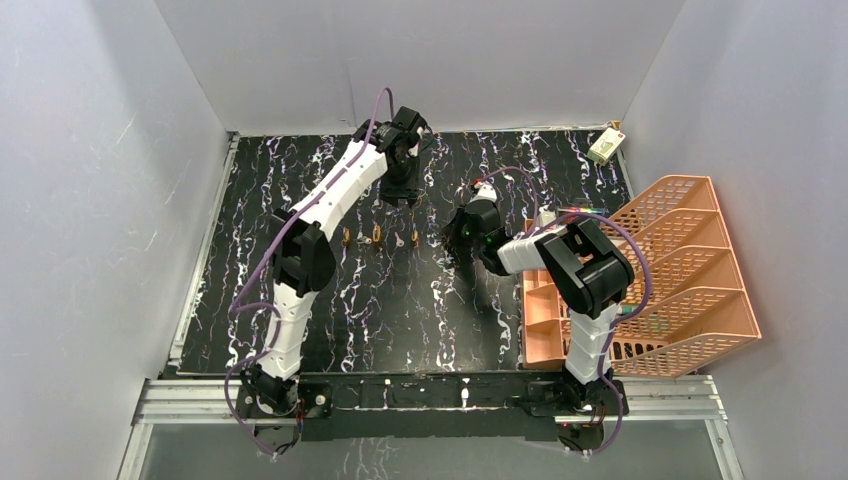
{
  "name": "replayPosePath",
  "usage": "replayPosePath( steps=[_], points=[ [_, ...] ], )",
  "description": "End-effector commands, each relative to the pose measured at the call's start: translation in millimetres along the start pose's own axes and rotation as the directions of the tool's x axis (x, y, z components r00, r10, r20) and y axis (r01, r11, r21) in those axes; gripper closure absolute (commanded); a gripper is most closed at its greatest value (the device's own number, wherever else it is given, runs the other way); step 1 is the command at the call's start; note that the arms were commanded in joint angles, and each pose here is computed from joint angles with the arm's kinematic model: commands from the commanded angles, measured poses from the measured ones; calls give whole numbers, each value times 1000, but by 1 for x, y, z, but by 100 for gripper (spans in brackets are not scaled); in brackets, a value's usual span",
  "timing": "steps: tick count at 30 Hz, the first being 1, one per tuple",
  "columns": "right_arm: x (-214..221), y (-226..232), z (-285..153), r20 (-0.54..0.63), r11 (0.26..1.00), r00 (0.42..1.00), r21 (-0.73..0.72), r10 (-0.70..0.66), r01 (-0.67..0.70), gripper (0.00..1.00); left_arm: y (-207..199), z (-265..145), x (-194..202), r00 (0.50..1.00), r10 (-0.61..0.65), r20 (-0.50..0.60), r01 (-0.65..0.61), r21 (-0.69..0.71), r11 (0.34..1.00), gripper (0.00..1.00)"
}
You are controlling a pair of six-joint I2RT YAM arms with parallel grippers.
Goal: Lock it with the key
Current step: Place the key at the center of the board, then reset both arms
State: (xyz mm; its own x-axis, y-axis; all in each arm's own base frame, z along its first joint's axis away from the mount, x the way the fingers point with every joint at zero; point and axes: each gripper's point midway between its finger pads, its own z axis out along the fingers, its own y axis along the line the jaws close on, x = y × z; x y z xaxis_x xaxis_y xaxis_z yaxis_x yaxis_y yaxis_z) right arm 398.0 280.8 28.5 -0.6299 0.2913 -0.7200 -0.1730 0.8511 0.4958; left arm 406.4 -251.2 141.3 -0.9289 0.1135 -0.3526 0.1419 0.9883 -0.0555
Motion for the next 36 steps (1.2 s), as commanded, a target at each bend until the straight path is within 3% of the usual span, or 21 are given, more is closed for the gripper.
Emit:
replayPosePath(
  steps=[1, 10, 12, 15, 18, 20, 25, 27, 30, 36],
  points=[
    [6, -1, -7, -28, 1000, 1000, -4, -11, 11, 100, 4, -37, -10, 997, -16, 77, 14, 30, 999, 64],
    [22, 10, -8, -83, 999, 996, -53, -15, 10, 97, 9, -43, -8, 994, -26, 104, 22, 37, 999, 64],
    [22, 12, -7, -87, 998, 996, -52, -27, 22, 88, 12, -45, -8, 993, -29, 114, 26, 32, 999, 63],
    [19, 9, -8, -88, 999, 995, -27, -47, 45, 66, 18, -50, -11, 989, -39, 143, 34, 36, 999, 56],
    [5, 12, -15, -65, 997, 995, -14, -76, 75, 43, 28, -56, -13, 984, -50, 173, 43, 44, 998, 34],
    [-7, 15, -19, -51, 995, 994, 3, -100, 100, 33, 33, -62, -17, 976, -65, 210, 51, 72, 996, 27],
    [-44, 22, -38, 1, 986, 987, 55, -159, 159, 19, 58, -79, -23, 947, -127, 295, 94, 122, 988, 23],
    [-60, 21, -48, 36, 983, 985, 82, -169, 166, 11, 72, -89, -28, 927, -152, 343, 115, 128, 985, 9],
    [-85, 21, -61, 80, 981, 981, 102, -175, 167, 2, 89, -108, -35, 896, -180, 406, 131, 146, 981, 2],
    [-130, 24, -83, 152, 986, 975, 70, -162, 153, 1, 113, -139, -39, 843, -189, 503, 125, 159, 979, 2]
  ],
)
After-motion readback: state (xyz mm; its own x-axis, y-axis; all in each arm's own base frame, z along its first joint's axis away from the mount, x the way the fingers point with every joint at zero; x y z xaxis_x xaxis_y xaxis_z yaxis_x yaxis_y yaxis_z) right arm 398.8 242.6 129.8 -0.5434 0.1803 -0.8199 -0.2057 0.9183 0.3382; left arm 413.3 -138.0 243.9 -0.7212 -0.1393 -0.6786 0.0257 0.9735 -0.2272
